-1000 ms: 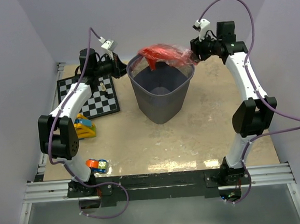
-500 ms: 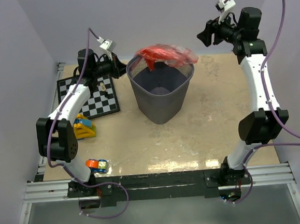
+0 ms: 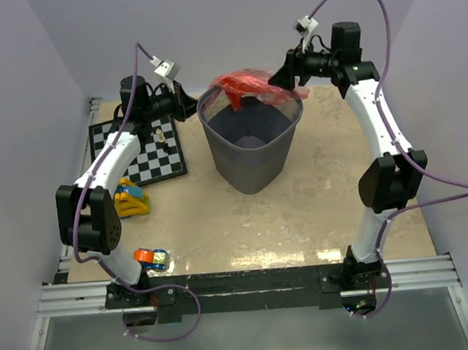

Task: Put the trash bags into the trash bin
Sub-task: Place the trash bag in the trash bin.

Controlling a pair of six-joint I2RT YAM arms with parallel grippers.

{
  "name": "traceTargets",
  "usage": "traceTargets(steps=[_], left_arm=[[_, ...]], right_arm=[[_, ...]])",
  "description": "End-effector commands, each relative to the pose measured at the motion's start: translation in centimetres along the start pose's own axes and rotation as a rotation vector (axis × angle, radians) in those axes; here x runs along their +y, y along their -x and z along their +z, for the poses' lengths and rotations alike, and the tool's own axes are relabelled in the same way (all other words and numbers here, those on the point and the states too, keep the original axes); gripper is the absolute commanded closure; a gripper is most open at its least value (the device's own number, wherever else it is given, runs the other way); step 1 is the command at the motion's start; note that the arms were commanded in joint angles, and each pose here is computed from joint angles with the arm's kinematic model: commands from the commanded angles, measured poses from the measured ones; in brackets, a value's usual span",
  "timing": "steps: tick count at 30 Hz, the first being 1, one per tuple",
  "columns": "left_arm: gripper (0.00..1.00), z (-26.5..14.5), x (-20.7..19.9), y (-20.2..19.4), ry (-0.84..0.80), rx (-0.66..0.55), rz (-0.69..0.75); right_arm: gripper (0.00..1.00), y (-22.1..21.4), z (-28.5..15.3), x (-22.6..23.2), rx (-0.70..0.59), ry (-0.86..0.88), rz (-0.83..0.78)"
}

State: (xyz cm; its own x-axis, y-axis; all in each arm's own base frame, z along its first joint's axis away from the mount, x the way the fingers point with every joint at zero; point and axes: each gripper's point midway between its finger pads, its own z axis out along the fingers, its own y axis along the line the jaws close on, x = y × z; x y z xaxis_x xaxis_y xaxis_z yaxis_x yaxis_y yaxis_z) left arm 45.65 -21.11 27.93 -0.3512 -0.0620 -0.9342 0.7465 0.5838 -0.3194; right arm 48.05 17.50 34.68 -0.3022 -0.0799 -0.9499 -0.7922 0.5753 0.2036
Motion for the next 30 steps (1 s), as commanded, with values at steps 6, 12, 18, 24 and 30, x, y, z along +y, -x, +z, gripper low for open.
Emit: traceTargets(steps=[6, 12, 18, 24, 30], left_arm=[[1.0, -1.0, -1.2, 3.1, -0.008, -0.076, 0.069], [1.0, -1.2, -1.4, 3.1, -0.015, -0.073, 0.07], [1.0, -1.7, -1.0, 3.1, 0.011, -0.074, 0.069], [1.0, -2.5, 0.7, 3.2, 0.084, -0.082, 0.049], [1.0, -2.5, 1.0, 2.8, 0.09, -0.072, 0.034]], right_arm=[[0.62, 2.5, -0.4, 0.4, -0.018, -0.056, -0.05], [0.85, 3.4, -1.2, 2.3, -0.026, -0.032, -0.125], [1.0, 2.6, -0.5, 7.4, 0.019, 0.102, -0.222], [1.0, 2.1, -0.8, 12.7, 0.046, 0.187, -0.362], [1.0, 1.0, -1.9, 16.1, 0.085, 0.233, -0.436]])
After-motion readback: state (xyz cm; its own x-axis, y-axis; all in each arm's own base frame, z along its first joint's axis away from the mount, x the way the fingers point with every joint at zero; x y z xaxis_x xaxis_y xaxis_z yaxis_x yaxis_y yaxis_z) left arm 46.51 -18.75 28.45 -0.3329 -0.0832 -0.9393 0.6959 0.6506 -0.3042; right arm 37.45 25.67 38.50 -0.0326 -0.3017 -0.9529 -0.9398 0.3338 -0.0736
